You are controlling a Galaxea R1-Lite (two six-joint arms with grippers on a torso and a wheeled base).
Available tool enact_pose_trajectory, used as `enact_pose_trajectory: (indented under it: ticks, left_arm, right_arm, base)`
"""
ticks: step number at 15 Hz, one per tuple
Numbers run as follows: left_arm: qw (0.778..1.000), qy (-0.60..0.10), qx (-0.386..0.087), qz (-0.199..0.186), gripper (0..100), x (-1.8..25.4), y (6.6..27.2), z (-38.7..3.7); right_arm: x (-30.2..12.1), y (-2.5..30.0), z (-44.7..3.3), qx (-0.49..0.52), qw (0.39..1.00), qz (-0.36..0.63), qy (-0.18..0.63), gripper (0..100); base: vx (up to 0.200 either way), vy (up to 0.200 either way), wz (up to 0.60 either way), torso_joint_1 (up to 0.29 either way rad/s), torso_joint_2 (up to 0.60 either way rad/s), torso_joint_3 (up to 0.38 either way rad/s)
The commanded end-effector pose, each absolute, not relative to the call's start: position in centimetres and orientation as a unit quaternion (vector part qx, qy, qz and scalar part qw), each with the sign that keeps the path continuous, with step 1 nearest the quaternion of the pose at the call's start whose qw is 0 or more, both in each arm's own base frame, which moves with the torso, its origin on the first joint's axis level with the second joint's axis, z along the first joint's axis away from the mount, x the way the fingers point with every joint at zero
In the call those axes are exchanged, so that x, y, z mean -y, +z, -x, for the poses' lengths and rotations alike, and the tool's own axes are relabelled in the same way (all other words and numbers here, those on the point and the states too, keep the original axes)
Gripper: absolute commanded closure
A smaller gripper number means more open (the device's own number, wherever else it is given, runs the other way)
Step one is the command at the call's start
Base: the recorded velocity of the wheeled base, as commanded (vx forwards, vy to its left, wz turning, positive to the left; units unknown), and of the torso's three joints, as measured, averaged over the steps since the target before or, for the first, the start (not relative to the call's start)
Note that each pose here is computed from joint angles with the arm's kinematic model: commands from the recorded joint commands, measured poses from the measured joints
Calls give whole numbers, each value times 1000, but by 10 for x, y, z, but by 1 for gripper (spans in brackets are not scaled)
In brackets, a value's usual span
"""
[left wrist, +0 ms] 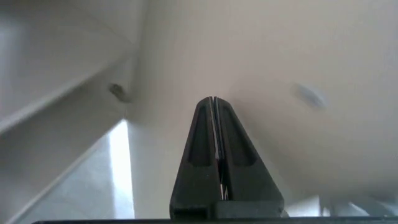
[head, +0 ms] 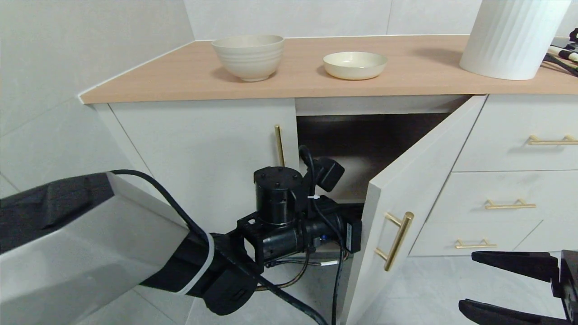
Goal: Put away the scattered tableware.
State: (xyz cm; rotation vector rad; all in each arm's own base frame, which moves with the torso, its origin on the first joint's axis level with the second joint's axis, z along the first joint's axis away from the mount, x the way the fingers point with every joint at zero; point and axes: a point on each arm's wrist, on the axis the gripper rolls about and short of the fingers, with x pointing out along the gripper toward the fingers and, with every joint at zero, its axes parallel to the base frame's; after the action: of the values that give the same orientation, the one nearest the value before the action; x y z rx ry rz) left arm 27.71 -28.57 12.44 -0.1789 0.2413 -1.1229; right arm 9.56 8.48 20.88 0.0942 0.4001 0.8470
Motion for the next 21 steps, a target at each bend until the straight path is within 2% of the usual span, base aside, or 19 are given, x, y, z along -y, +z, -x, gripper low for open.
enact_pose_trajectory:
  ticks: [1,4,9,12,15,18,21]
  left_arm:
    - [837,-526,-125,83,100,293,111,-286]
    - [841,-523,-113,85,100,292,121,-281]
    - [837,-528,-117,83,100,298,120,-280]
    - [837,-528,-117,84,100,305,115,-286]
    - [835,-533,-113,84,100,307,118,-282]
    - [824,-551,-108,82,100,324,123,-261]
    - [789,-601,-107,73,100,358,127,-208]
  right_arm:
    - [-84,210,-94,-188,892,-47,409,0]
    - [-84,211,-94,-186,892,-47,410,0]
    - [-84,211,-94,-186,892,-47,410,0]
    - [-84,211,-94,-185,892,-47,410,0]
    - [-82,214,-91,-175,892,-49,414,0]
    - [-78,219,-86,-150,891,-34,426,0]
    - [-69,228,-67,-109,866,-40,486,0]
  base:
    - [0,0,0,0,0,0]
    - [0,0,0,0,0,0]
    - [-200,0,0,4,0,0]
    - [0,0,0,0,0,0]
    - [0,0,0,0,0,0]
    - [0,0,0,0,0,0]
    - [0,0,0,0,0,0]
